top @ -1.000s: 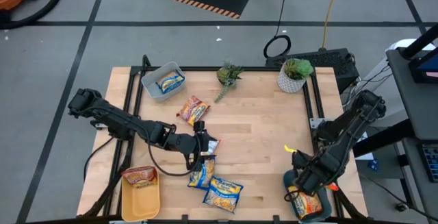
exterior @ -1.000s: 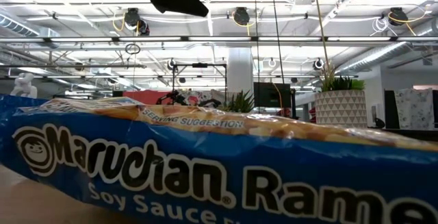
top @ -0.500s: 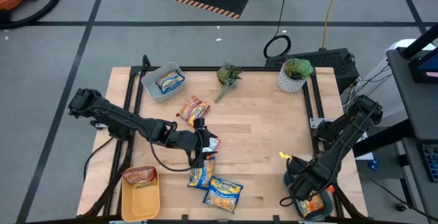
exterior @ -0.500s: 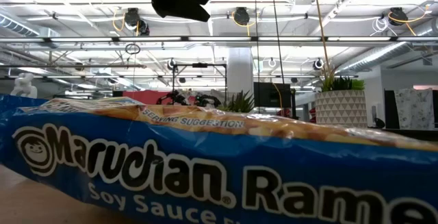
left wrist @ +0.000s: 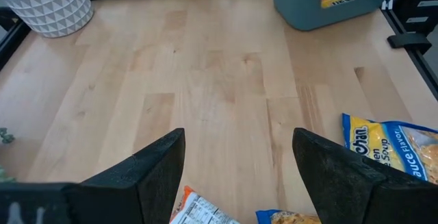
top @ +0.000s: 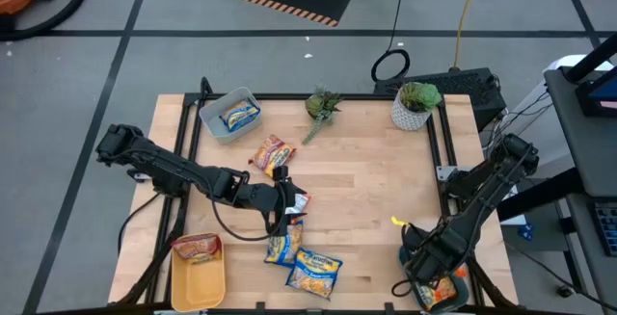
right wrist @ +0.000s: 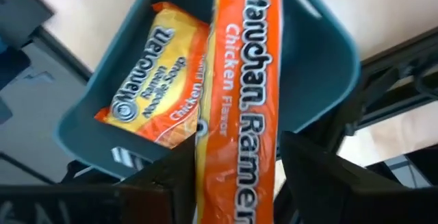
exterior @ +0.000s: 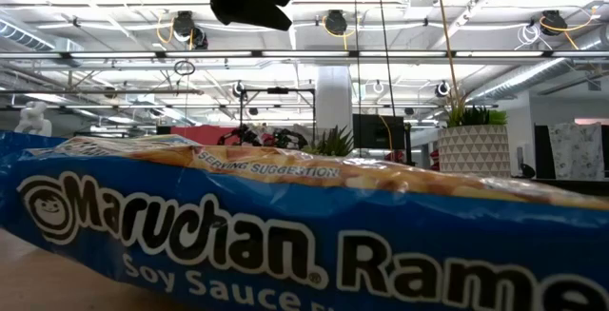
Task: Sort Maruchan noodles
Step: Put the right orange noodle pack into the blue bin
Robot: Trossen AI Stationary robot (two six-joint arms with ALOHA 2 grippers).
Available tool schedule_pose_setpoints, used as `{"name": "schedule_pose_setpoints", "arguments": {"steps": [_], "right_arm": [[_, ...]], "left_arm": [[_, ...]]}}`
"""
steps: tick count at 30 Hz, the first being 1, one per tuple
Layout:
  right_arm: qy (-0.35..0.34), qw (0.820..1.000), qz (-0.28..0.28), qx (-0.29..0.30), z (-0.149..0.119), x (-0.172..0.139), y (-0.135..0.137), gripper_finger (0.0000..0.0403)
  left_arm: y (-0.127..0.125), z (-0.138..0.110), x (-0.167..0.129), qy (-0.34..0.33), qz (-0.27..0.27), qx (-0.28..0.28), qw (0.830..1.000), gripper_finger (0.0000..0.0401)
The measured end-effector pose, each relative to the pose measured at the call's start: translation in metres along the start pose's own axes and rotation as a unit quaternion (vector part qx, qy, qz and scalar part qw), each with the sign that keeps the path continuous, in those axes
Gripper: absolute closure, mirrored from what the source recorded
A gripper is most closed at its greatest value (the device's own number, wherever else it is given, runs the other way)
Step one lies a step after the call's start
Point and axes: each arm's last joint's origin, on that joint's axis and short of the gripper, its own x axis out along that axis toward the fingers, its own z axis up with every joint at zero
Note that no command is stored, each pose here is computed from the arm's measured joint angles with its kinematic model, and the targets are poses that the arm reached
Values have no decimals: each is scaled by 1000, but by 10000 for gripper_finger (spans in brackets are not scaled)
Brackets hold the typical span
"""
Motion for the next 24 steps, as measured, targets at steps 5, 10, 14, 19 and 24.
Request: {"name": "schedule_pose_setpoints", "arguments": {"steps": [5,10,14,19,24], "right_arm": [[6,998,60,-4,0,-1,12,211],[8,991,130,-21,-4,-2,27,211],[16,992,127,-16,-11,1,28,219],[25,995,96,20,-21,5,24,244],[31,995,65,65,-27,8,19,270]], "left_arm": [[0,0,0,0,0,0,1000,125],[0,0,0,0,0,-1,1000,125],[0,0,0,1,0,-2,1000,125],[0,0,0,2,-1,-3,1000,125],[0,-1,0,2,-1,-3,1000,125]]}}
